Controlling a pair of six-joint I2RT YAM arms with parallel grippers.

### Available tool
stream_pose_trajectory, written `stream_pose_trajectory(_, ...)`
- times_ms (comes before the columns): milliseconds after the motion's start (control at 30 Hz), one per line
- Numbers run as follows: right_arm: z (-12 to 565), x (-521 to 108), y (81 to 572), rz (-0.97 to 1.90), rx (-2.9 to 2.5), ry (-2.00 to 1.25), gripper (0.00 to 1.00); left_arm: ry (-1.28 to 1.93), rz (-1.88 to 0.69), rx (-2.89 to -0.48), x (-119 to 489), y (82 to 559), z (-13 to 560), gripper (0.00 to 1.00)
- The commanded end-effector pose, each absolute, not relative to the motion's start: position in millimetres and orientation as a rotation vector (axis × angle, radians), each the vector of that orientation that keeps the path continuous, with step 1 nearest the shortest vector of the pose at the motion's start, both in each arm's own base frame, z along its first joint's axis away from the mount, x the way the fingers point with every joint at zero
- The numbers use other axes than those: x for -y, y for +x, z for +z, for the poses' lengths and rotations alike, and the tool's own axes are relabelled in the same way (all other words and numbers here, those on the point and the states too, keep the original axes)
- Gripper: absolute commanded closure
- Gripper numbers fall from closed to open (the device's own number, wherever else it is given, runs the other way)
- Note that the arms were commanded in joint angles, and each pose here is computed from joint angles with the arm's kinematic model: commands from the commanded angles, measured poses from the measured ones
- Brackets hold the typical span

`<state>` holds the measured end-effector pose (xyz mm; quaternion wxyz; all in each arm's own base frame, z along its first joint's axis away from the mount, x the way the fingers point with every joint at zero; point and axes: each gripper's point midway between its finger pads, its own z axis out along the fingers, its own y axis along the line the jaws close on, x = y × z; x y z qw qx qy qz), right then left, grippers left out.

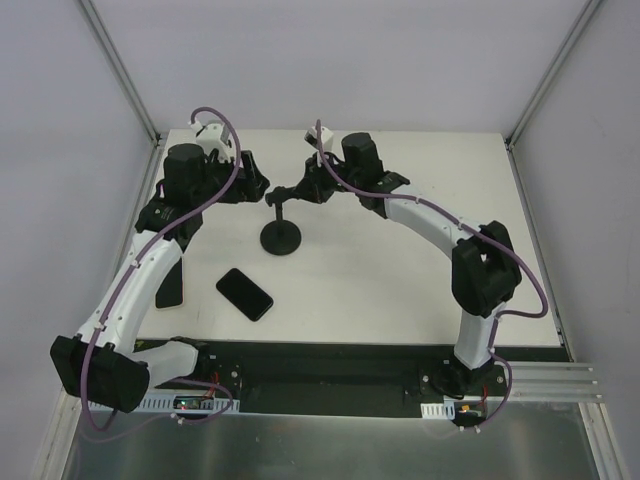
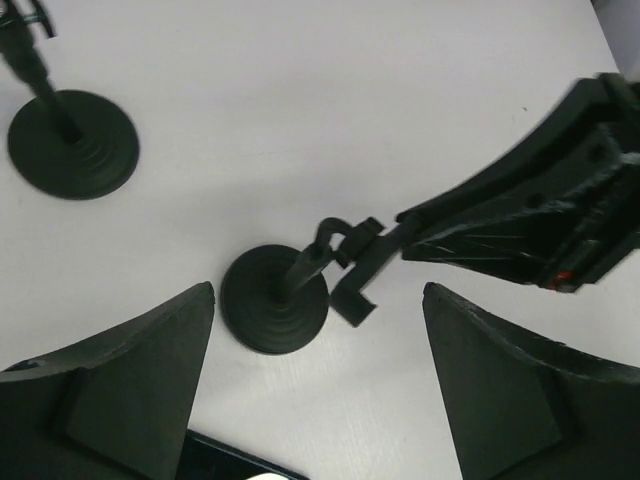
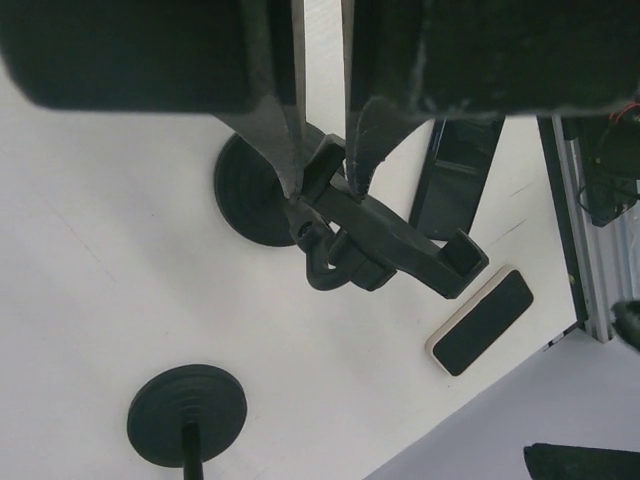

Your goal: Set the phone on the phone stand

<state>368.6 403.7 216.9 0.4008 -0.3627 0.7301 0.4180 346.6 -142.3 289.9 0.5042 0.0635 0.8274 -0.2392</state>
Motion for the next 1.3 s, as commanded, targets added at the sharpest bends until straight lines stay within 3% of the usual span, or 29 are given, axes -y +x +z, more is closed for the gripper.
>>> stream_pose_trajectory(0,241.8,-389.8,374.2,0.938,-1.775,-0.865,0.99,-0.193,-0.452,-1.929,99.9,344.8,296.4,0.15)
stream_pose_trajectory(133,242.6,-377.1,377.7,0.868,-1.783,-0.849,0.99,-0.343,-0.495,-1.899,80.3,311.6,280.8,0.10)
stream_pose_trajectory(200,243.9,-372.1,379.6,0.838,-1.791,-0.839,0.99,-0.442,-0.470,-1.915,68.7,298.5,268.3,0.01)
stream_pose_trajectory(467,250.2,-365.3,378.0,0.812,-1.790,-0.842,0.97,-0.724,-0.483,-2.247,72.3,245.2,186.3,0.01)
stream_pose_trajectory(533,248.5,-365.5,375.4,0.817,-1.800,-0.851,0.79,-0.820,-0.479,-2.381,77.6,229.9,155.1,0.01)
stream_pose_trajectory(567,250.1,-365.2,375.5,0.819,-1.800,-0.852,0.57,-0.854,-0.484,-2.423,80.0,224.0,145.1,0.01)
stream_pose_trajectory(633,252.1,-365.2,374.8,0.823,-1.799,-0.848,0.39,-0.969,-0.460,-2.484,80.4,213.9,121.4,0.01)
stream_pose_trajectory(667,250.3,-363.5,370.4,0.826,-1.817,-0.855,0.24,-1.006,-0.451,-2.496,80.2,211.2,115.4,0.01)
stream_pose_trajectory(733,249.8,-360.5,367.5,0.821,-1.824,-0.853,0.08,-1.119,-0.438,-2.517,81.2,204.6,99.7,0.01)
stream_pose_trajectory(867,258.4,-347.8,360.4,0.782,-1.801,-0.851,0.00,-1.276,-0.390,-2.588,84.7,195.9,73.9,0.01)
stream_pose_trajectory(1267,251.6,-339.8,357.4,0.767,-1.814,-0.852,0.00,-1.498,-0.146,-2.691,81.1,201.6,32.2,0.01)
